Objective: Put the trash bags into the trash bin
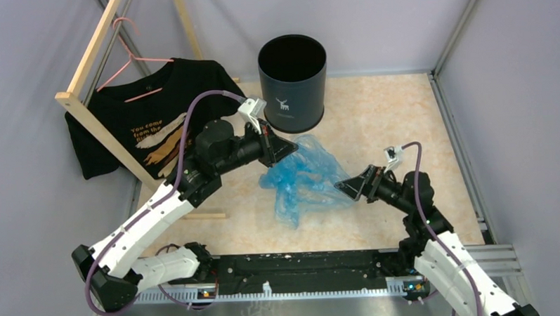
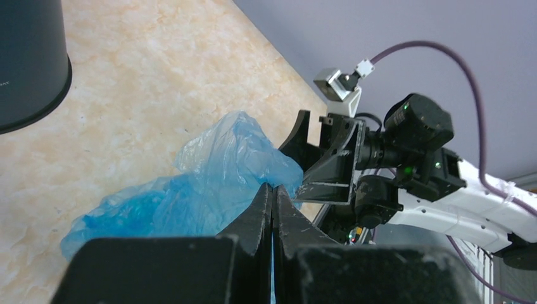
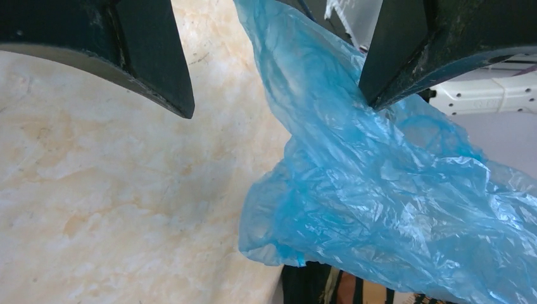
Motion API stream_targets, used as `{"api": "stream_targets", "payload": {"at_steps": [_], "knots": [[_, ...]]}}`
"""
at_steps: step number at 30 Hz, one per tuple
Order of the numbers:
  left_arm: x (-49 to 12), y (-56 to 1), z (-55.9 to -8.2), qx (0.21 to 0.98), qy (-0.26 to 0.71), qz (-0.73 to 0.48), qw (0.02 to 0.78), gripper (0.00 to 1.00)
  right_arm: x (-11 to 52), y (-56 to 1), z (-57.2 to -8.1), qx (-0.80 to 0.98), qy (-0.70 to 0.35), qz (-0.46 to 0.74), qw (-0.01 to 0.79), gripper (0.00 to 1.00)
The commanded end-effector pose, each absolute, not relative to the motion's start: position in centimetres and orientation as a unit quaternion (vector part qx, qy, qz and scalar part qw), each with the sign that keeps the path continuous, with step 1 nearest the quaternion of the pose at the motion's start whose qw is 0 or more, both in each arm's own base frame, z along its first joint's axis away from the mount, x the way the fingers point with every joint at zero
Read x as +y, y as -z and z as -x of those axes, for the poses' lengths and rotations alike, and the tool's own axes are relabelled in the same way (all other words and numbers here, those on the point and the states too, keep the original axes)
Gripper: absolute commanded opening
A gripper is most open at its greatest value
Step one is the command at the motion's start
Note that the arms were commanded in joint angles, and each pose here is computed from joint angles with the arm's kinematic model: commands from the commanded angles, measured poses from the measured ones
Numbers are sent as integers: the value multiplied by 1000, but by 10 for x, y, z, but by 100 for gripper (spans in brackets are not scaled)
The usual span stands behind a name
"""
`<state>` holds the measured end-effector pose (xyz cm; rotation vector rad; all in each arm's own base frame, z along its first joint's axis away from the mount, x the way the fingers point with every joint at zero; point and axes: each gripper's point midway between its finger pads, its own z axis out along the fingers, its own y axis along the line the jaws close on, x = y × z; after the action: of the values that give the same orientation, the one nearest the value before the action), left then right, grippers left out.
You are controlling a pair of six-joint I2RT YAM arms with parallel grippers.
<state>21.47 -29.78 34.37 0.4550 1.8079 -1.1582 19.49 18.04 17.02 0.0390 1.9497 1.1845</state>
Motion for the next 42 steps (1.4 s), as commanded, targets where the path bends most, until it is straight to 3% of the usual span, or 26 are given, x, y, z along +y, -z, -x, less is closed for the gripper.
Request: {"api": "stream_targets", "payload": {"at_steps": [1, 5, 9, 11, 16, 17, 19, 21, 22, 24, 26, 31, 37, 42], "knots": [[-295, -366, -217, 723, 478, -164, 471, 0, 197, -205, -183, 694, -568, 12, 443, 98], [-299, -363, -216, 723, 486, -169, 462, 0, 202, -212, -169, 666, -600, 38, 442, 95], [-310, -357, -214, 722, 496, -192, 442, 0, 203, -223, -167, 638, -619, 47, 455, 84], [-315, -353, -212, 723, 498, -207, 431, 0, 204, -220, -172, 644, -615, 44, 453, 66], [-314, -330, -228, 757, 442, -224, 426, 0, 202, -189, -191, 707, -565, 6, 425, 7], [-310, -323, -234, 770, 420, -217, 429, 1, 196, -179, -198, 725, -542, -16, 424, 0], [-302, -312, -245, 787, 384, -208, 435, 5, 187, -164, -204, 744, -513, -49, 426, 0], [-300, -302, -246, 796, 372, -209, 430, 19, 186, -162, -202, 736, -519, -56, 431, 0], [-299, -298, -245, 798, 369, -211, 427, 34, 185, -162, -202, 733, -521, -61, 432, 0], [-294, -287, -243, 807, 358, -210, 421, 77, 181, -160, -202, 735, -514, -75, 436, 0], [-282, -274, -241, 823, 334, -202, 414, 97, 175, -156, -204, 741, -497, -88, 442, 0], [-253, -236, -211, 861, 317, -164, 364, 98, 164, -154, -208, 762, -454, -92, 454, 0], [-238, -180, -149, 882, 383, -96, 258, 98, 159, -156, -216, 771, -425, -84, 467, 0], [-241, -159, -122, 862, 448, -76, 225, 98, 165, -158, -218, 773, -433, -74, 458, 0]]}}
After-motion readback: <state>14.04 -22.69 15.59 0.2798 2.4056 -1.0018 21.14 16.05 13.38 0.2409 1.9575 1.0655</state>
